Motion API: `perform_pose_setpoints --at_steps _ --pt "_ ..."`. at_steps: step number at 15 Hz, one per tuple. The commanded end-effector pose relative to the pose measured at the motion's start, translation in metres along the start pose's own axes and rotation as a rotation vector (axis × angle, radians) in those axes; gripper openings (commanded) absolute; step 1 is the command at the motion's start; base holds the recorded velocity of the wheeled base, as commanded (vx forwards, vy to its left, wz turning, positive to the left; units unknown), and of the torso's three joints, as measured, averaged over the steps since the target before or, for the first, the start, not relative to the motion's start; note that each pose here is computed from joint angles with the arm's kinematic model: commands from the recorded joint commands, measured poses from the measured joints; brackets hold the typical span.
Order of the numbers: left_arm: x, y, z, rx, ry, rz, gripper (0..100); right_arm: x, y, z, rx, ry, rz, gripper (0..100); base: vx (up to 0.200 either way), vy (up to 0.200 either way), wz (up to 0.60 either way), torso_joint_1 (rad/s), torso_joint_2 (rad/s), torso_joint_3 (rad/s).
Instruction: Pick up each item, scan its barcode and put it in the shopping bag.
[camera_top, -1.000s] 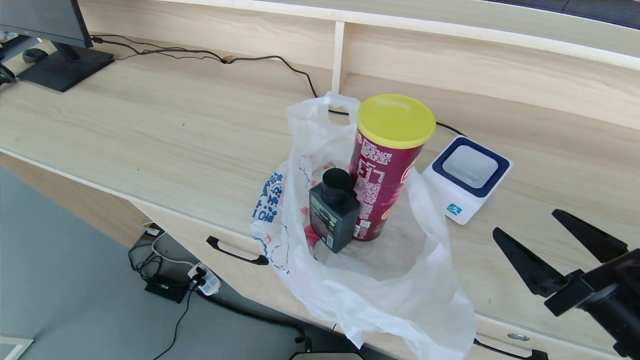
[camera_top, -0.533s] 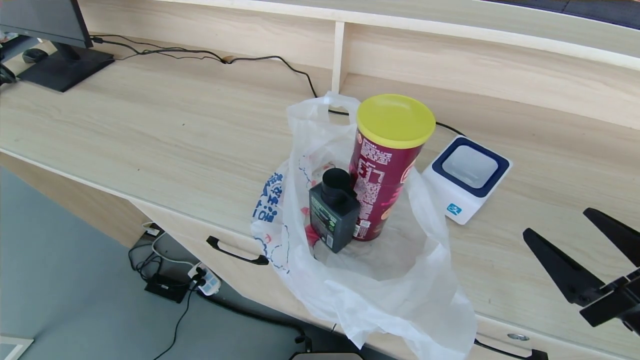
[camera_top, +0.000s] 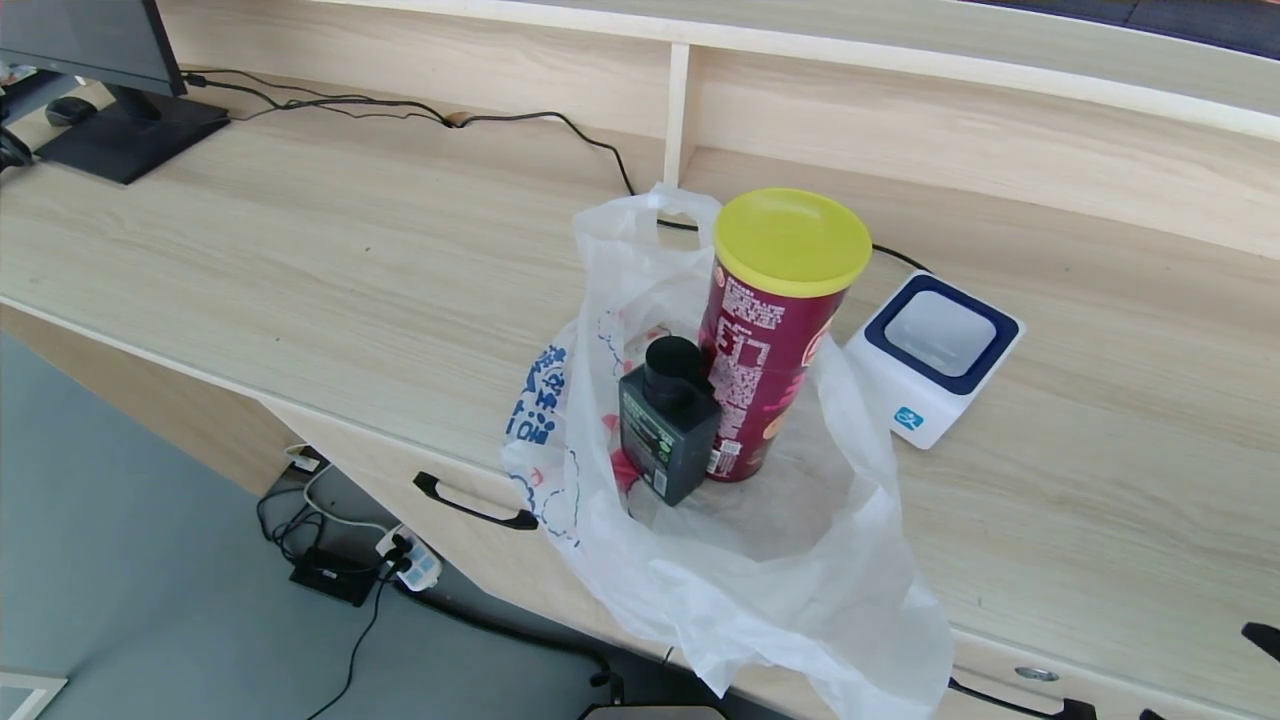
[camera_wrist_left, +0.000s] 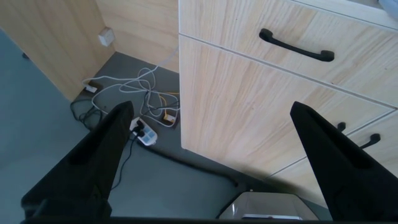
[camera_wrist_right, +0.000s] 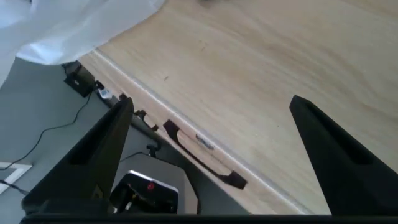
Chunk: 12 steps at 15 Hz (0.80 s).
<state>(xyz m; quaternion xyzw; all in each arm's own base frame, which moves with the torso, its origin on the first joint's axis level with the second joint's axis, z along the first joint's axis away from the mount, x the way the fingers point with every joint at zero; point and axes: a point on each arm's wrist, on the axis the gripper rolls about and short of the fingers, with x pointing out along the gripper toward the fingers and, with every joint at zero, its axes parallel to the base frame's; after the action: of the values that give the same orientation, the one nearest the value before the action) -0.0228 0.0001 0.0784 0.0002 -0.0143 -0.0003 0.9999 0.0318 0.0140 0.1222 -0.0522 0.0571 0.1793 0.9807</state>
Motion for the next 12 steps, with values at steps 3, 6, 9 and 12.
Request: perform_pose_setpoints --at_steps 3,6,9,12 --pt "0.0 0.0 0.0 0.001 0.001 0.001 100 -0.063 -0.005 -0.043 0.012 -0.058 0.107 100 0.0 0.0 0.0 0.0 0.0 0.0" --pt "0.0 0.0 0.0 0.001 0.001 0.001 100 -0.064 -0.002 -0.043 0.035 -0.061 0.213 100 0.0 0.0 0.0 0.0 0.0 0.0" --pt "0.0 0.0 0.0 0.0 0.001 0.001 100 -0.064 -0.002 -0.043 0.03 -0.064 0.262 100 0.0 0.0 0.0 0.0 0.0 0.0" --pt "0.0 0.0 0.0 0.0 0.001 0.001 100 -0.064 -0.001 -0.043 0.032 -0.067 0.397 100 0.0 0.0 0.0 0.0 0.0 0.0"
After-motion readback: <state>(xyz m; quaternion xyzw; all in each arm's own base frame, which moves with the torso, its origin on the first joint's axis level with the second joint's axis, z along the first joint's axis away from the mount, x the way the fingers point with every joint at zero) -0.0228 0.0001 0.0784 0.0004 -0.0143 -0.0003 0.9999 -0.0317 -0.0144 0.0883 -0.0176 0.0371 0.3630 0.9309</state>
